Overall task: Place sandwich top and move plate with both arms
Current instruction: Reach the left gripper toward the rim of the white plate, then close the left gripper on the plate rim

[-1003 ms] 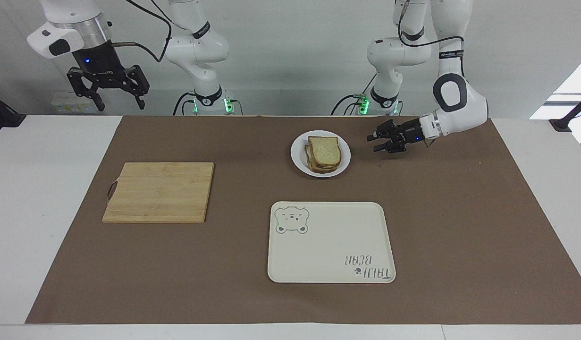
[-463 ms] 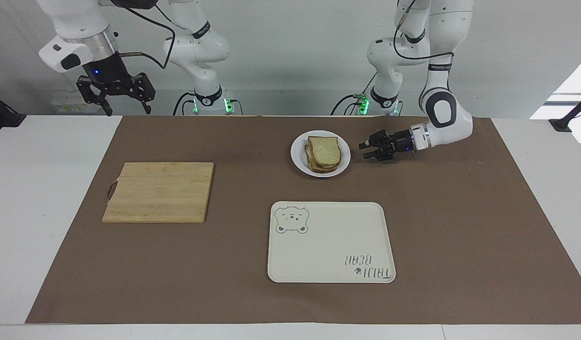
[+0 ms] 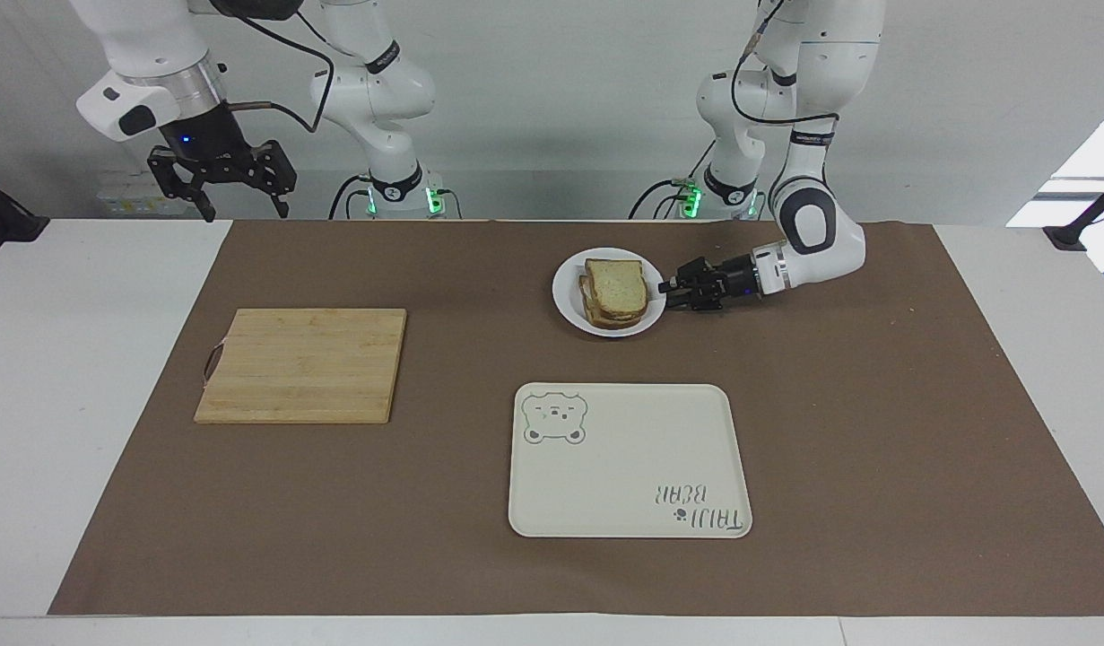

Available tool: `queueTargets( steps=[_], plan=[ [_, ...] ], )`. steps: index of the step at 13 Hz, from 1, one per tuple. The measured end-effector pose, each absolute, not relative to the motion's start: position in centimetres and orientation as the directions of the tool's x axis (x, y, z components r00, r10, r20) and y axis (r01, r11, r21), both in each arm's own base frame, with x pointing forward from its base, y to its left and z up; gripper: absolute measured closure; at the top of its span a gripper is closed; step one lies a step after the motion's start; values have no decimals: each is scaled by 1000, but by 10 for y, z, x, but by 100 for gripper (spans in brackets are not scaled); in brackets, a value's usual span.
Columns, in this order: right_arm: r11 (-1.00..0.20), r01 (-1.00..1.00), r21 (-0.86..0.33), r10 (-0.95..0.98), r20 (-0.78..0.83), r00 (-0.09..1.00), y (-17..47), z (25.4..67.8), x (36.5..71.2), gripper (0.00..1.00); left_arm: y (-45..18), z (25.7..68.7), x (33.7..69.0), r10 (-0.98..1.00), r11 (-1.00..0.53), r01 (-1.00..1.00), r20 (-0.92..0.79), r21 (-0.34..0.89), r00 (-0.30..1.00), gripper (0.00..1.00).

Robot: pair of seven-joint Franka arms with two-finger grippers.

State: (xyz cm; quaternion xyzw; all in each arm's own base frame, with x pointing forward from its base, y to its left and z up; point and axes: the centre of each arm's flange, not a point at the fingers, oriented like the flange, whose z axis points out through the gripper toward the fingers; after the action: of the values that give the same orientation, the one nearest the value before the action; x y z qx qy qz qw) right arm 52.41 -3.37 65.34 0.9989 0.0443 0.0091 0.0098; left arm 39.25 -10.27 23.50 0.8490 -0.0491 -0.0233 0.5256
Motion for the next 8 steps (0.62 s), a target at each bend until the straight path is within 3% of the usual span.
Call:
queueTargets(
  steps=[8],
  plan=[
    [-996, 88, 20, 89, 17, 996, -34, 653, 524, 0, -101, 223, 379, -98, -475, -38, -10, 879, 995, 54]
  ],
)
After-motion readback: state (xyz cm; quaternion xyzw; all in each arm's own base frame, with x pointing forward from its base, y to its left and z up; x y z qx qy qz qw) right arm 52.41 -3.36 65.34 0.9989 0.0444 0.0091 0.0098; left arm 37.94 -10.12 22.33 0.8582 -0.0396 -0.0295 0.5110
